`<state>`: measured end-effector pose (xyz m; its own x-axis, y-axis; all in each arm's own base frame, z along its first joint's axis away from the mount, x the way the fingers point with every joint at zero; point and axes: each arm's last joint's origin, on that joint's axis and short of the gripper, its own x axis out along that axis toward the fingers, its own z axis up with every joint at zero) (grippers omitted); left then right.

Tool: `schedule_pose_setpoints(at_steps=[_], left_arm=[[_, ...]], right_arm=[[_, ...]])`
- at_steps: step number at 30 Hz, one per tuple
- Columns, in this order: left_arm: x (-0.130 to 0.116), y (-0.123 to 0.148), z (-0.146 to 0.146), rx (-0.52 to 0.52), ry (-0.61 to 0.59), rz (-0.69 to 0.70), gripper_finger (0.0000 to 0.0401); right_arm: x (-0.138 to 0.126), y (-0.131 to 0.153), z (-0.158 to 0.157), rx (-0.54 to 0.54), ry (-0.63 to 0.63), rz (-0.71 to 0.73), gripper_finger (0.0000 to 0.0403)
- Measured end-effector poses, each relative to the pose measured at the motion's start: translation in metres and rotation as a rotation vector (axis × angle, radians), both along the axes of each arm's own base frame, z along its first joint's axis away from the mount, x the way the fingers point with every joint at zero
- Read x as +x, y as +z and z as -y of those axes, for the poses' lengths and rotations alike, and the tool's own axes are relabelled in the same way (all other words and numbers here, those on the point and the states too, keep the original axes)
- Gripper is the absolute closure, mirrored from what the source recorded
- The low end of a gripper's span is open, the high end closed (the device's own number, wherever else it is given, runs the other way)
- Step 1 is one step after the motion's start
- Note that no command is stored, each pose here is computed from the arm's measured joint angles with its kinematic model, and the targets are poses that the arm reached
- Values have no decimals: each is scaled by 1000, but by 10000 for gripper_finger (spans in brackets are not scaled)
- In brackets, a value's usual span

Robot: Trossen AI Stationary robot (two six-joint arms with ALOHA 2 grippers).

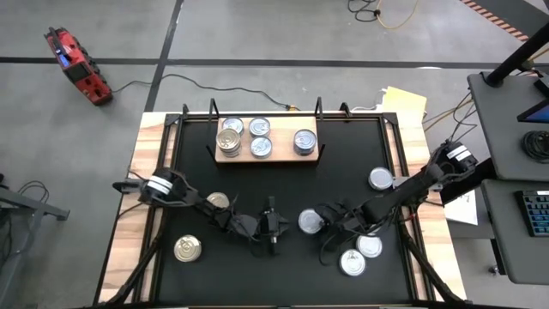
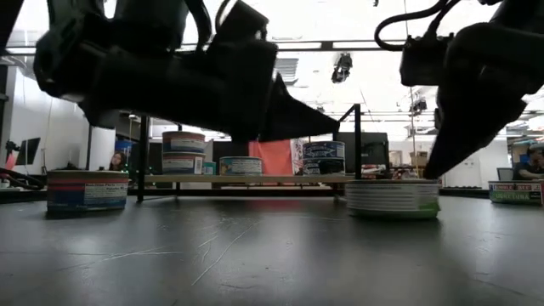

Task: Stack canned seafood by type on shelf
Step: Put the green tuna can on the shelf

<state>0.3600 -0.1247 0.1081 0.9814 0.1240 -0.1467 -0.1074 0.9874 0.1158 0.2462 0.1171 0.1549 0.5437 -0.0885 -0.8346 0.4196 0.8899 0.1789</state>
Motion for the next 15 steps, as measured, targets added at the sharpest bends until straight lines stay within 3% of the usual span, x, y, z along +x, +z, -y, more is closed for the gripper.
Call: schedule_pose_setpoints(at_steps=[5,15], left_arm=[[7,-9,2,11,2,-21,401],[38,-16,11,90,-9,-107,401]], right_arm=[[-13,9,6,12,-37,-72,390],[-21,27,9,53,-17,-36,390]])
